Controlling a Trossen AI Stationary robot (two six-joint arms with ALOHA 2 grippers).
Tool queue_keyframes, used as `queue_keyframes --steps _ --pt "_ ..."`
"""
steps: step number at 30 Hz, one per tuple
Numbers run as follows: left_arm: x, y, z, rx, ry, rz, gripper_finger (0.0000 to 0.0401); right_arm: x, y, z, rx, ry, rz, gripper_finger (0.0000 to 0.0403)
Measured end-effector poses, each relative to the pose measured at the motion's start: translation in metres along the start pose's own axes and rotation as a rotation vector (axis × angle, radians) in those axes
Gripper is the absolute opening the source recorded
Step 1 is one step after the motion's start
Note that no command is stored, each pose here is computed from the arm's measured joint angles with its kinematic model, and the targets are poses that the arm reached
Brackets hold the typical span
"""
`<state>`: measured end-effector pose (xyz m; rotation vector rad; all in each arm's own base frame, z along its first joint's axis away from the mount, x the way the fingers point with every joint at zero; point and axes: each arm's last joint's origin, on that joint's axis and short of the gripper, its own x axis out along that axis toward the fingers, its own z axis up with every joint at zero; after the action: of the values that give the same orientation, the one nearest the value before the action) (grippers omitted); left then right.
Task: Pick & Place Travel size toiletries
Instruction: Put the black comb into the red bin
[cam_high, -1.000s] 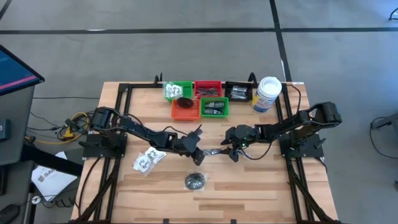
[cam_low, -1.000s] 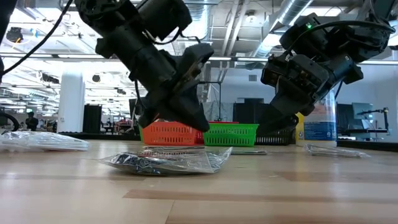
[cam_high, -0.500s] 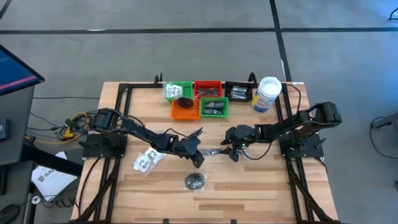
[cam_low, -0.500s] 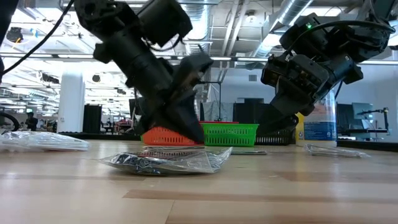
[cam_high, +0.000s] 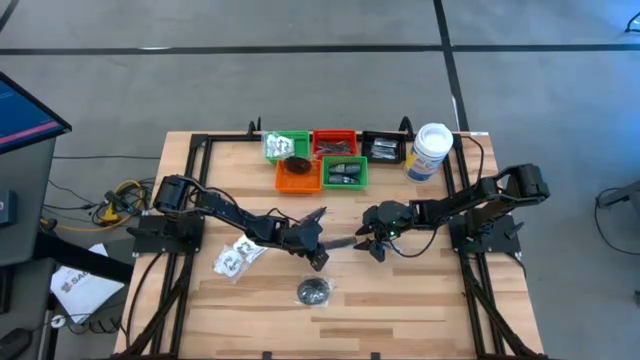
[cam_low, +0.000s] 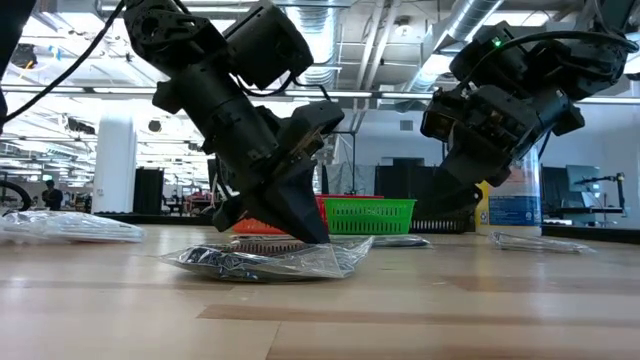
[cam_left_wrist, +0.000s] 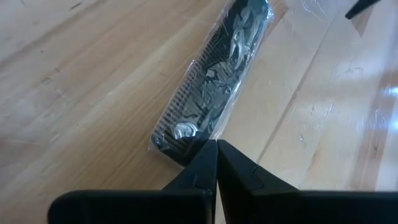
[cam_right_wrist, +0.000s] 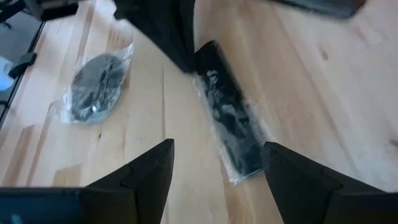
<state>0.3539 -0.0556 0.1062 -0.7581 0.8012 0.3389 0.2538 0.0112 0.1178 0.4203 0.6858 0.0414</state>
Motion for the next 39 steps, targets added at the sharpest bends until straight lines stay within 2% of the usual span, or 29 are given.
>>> queue_keyframes --steps 4,9,14,22,29,34,39 --pt "0.000 0.000 0.000 0.004 0.005 0.003 0.0000 0.003 -0.004 -0.004 0.024 0.028 -0.016 0.0235" --pt "0.000 0.000 -0.001 0.008 0.011 0.008 0.0000 0.015 -0.015 -0.009 0.156 0.054 -0.068 0.0235" --pt "0.000 0.001 -0.002 0.010 0.017 0.011 0.0000 0.028 -0.017 -0.004 0.233 0.043 -0.059 0.0235" --pt "0.000 0.001 -0.003 0.005 0.022 0.017 0.0000 0.047 -0.001 0.007 0.140 0.111 0.091 0.0235" --pt "0.000 0.002 -0.003 0.004 0.023 0.019 0.0000 0.063 0.015 0.008 0.093 0.194 0.108 0.0231" --pt "0.000 0.002 -0.003 0.004 0.020 0.022 0.0000 0.064 0.019 0.009 0.072 0.214 0.103 0.0192" --pt "0.000 0.002 -0.003 0.004 0.018 0.024 0.0000 0.063 0.014 0.009 0.081 0.225 0.088 0.0106"
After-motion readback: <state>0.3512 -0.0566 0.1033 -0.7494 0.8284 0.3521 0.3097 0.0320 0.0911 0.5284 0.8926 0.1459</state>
